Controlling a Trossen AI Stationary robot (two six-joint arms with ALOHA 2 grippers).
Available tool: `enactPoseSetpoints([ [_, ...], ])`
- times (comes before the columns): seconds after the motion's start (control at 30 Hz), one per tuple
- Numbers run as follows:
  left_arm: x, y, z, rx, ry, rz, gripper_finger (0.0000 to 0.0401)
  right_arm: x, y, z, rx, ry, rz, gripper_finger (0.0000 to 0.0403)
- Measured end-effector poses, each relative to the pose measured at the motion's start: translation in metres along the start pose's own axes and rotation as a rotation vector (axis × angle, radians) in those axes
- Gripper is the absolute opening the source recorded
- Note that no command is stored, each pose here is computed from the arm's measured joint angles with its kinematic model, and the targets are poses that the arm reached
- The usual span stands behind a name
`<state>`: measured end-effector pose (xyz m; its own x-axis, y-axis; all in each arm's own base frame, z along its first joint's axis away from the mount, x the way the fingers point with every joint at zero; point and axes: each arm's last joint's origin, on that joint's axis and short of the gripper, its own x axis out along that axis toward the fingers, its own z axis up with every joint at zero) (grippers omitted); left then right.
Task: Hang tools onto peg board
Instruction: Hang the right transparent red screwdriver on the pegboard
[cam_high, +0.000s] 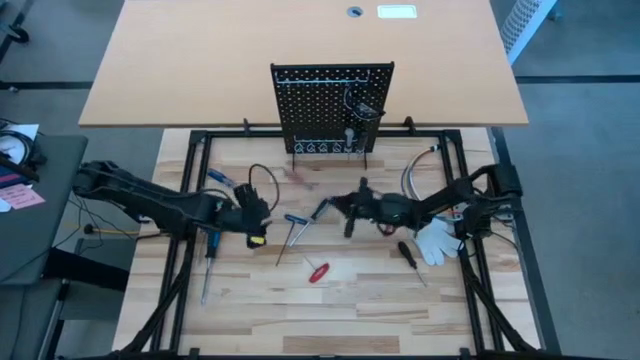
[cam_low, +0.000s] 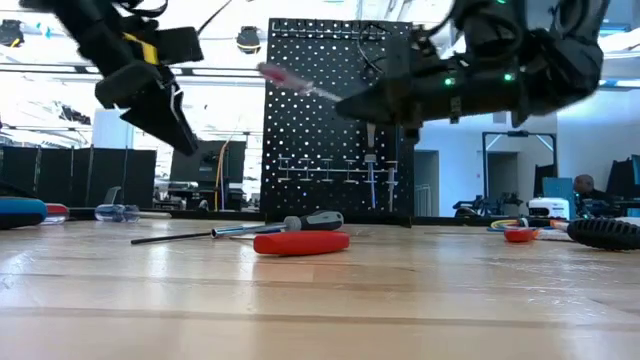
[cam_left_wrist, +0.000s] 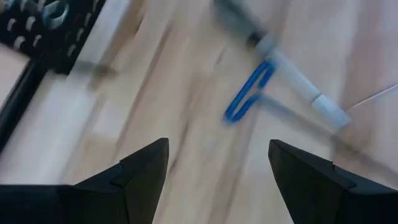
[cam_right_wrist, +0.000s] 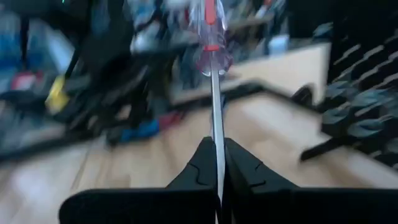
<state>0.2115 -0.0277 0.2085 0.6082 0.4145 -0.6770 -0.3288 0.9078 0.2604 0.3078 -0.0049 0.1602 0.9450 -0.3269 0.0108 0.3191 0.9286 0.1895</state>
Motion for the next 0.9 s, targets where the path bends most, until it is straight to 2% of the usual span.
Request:
enactPoseSetpoints([
  [0.17,0.011,-0.014,-0.01,-0.068,-0.302,-0.086,0.0271,0.0,-0.002,0.03,0.073,-0.332,-0.087,0.0009],
  [0.23,0.014,-0.018,-0.012,-0.09,-0.388,-0.107,0.0271,0.005,-0.001,0.039,0.051,-0.38,-0.122,0.0009],
  [0.37,0.018,-0.024,-0.013,-0.117,-0.471,-0.129,0.0271,0.023,0.001,0.07,0.034,-0.493,-0.167,0.001],
  [0.57,0.027,-0.034,-0.017,-0.113,-0.468,-0.142,0.0271,0.04,-0.002,0.109,-0.06,-0.616,-0.244,0.0011],
  [0.63,0.031,-0.037,-0.019,-0.104,-0.453,-0.144,0.0271,0.043,-0.008,0.119,-0.07,-0.644,-0.303,0.0012],
  [0.77,0.037,-0.04,-0.021,-0.1,-0.436,-0.142,0.0271,0.048,-0.025,0.127,-0.063,-0.663,-0.395,0.0013],
  [0.9,0.039,-0.041,-0.023,-0.096,-0.427,-0.14,0.0271,0.05,-0.042,0.131,-0.02,-0.687,-0.425,0.0013],
])
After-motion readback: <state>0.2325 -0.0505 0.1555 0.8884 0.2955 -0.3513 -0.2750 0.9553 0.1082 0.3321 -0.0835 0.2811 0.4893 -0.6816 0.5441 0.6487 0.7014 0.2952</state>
